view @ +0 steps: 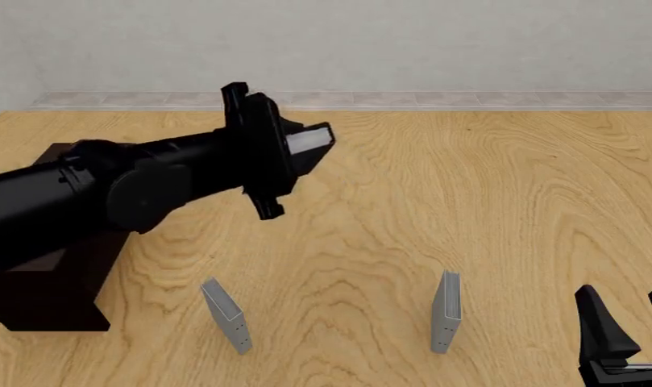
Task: Pick up the book in the middle and place it on the cabinet shelf.
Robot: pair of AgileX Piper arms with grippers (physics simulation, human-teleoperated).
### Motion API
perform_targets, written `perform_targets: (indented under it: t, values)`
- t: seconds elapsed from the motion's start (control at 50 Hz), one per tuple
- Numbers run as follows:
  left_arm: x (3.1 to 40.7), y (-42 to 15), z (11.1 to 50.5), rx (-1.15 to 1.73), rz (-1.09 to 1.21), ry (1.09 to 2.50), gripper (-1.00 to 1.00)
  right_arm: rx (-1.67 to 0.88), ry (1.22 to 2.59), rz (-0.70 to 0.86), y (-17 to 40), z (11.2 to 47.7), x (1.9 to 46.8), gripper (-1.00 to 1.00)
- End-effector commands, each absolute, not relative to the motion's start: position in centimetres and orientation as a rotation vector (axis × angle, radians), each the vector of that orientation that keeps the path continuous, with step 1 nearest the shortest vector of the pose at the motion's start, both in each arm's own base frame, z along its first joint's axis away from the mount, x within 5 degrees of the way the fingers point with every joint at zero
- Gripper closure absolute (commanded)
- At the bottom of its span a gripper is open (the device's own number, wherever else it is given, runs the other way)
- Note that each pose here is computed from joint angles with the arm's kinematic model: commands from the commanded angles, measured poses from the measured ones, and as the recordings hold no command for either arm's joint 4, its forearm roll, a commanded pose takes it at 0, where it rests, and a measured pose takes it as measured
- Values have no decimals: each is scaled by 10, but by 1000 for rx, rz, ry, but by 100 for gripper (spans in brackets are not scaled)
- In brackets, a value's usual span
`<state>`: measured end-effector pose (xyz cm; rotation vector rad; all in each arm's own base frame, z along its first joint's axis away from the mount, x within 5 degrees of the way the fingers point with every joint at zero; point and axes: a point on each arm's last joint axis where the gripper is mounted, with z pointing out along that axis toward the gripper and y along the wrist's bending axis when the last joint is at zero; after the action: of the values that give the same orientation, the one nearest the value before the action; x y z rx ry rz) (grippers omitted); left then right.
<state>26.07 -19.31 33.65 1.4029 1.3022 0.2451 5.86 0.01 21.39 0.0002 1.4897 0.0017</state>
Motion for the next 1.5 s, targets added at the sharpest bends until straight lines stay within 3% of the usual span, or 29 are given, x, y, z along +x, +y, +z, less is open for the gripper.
perform_targets:
  t: [0.02, 0.28, 1.1, 1.5]
  values:
    - [254, -172, 355, 1388, 372, 1199, 100, 0, 1490, 2, 0, 214, 59, -100]
    - [250, -148, 346, 1370, 530, 1098, 100, 0, 1490, 2, 0, 214, 59, -100]
    - [234, -86, 317, 1330, 866, 1018, 100, 0, 1489, 2, 0, 214, 59, -100]
    - [249, -61, 293, 1354, 1057, 1014, 100, 0, 1489, 2, 0, 214, 59, -100]
